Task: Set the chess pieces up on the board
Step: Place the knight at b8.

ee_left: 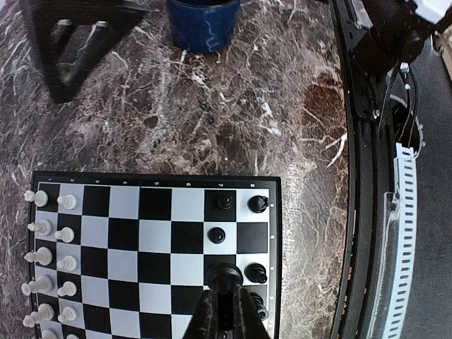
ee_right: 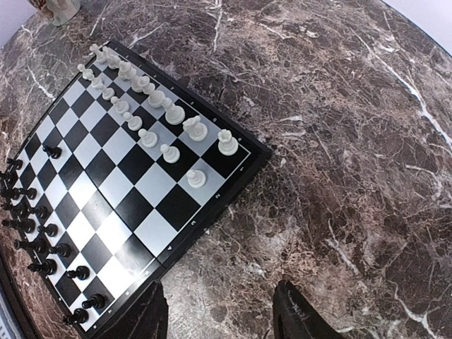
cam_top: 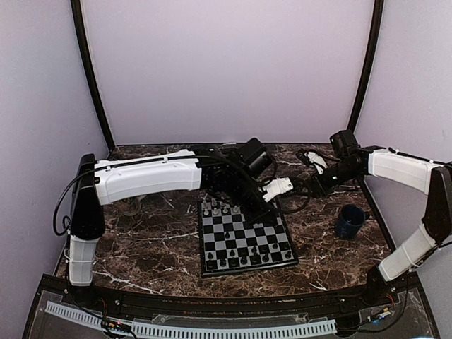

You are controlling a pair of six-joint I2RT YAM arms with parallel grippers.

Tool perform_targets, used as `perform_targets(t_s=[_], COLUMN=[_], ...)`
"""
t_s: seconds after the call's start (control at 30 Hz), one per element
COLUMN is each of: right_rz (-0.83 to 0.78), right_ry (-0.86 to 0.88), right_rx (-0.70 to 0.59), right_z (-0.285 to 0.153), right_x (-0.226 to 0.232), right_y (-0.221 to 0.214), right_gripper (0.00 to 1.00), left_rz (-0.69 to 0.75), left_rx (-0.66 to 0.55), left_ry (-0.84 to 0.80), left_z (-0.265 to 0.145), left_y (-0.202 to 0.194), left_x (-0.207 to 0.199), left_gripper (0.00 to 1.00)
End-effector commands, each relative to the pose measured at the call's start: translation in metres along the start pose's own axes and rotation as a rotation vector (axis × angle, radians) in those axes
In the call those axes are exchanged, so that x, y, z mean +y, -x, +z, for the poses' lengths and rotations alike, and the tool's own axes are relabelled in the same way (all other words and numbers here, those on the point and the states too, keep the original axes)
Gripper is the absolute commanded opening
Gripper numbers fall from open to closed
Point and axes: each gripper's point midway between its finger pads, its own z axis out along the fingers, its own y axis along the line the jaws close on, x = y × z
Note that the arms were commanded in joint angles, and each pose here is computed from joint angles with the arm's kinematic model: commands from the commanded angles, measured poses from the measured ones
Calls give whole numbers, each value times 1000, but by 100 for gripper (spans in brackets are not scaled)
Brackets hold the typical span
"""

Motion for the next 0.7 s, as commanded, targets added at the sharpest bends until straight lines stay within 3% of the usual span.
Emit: perform_targets(t_s=[0.0, 0.67], right_rz=[-14, -12], right_ry=[-29, 7], right_rx=[-33, -15], right_z=[0, 6], right_x=[-8, -3], right_y=[8, 0], right_gripper=[52, 52], left_rz=[161, 224], left_rx=[137, 248], left_ry=[40, 8], left_z=[9, 79], left_y=[-15, -41], left_x=[-16, -40], left_gripper=[2, 2])
